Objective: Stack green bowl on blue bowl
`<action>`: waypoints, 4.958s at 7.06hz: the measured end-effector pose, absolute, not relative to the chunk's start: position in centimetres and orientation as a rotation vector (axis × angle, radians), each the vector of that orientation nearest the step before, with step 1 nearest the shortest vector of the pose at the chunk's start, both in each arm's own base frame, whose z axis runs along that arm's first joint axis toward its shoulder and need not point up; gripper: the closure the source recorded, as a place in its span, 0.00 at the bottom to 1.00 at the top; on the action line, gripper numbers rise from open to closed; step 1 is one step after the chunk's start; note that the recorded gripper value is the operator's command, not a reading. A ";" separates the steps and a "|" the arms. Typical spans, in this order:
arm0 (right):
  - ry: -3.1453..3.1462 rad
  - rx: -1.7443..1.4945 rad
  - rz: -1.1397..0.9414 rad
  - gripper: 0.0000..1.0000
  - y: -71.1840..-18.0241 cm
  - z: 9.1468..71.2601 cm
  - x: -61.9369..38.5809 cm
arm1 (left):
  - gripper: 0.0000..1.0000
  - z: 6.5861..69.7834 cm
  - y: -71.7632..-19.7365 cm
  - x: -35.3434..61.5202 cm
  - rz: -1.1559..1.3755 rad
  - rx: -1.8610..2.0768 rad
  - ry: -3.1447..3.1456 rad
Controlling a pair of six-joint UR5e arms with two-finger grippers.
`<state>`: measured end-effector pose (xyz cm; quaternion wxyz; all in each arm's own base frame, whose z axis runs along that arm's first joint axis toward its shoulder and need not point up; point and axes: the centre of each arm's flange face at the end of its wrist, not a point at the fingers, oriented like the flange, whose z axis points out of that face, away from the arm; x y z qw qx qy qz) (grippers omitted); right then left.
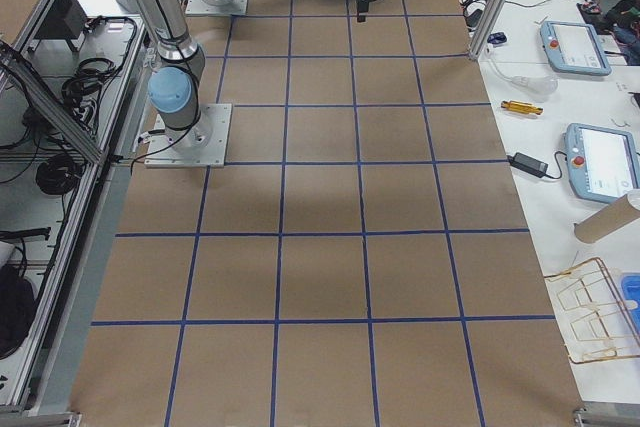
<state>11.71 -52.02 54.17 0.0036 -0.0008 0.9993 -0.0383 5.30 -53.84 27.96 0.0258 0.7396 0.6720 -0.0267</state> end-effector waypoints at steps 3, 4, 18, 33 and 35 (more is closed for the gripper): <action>3.132 -0.003 -0.119 0.00 -52.0 54.1 11.7 | 1.00 27.7 -53.5 6.8 -0.081 2.303 2.054; 3.132 -0.003 -0.119 0.00 -52.0 54.1 11.7 | 1.00 27.6 -53.3 7.7 -0.079 2.306 2.054; 3.133 -0.003 -0.121 0.00 -52.0 54.2 11.7 | 0.00 34.5 -52.8 7.5 -0.087 2.144 2.211; 3.131 -0.003 -0.121 0.00 -52.0 54.2 11.7 | 0.00 51.9 -49.4 -17.9 -0.166 0.094 3.173; 3.132 -0.003 -0.120 0.00 -52.0 54.2 11.7 | 0.00 51.9 -49.3 -17.7 -0.130 0.021 3.176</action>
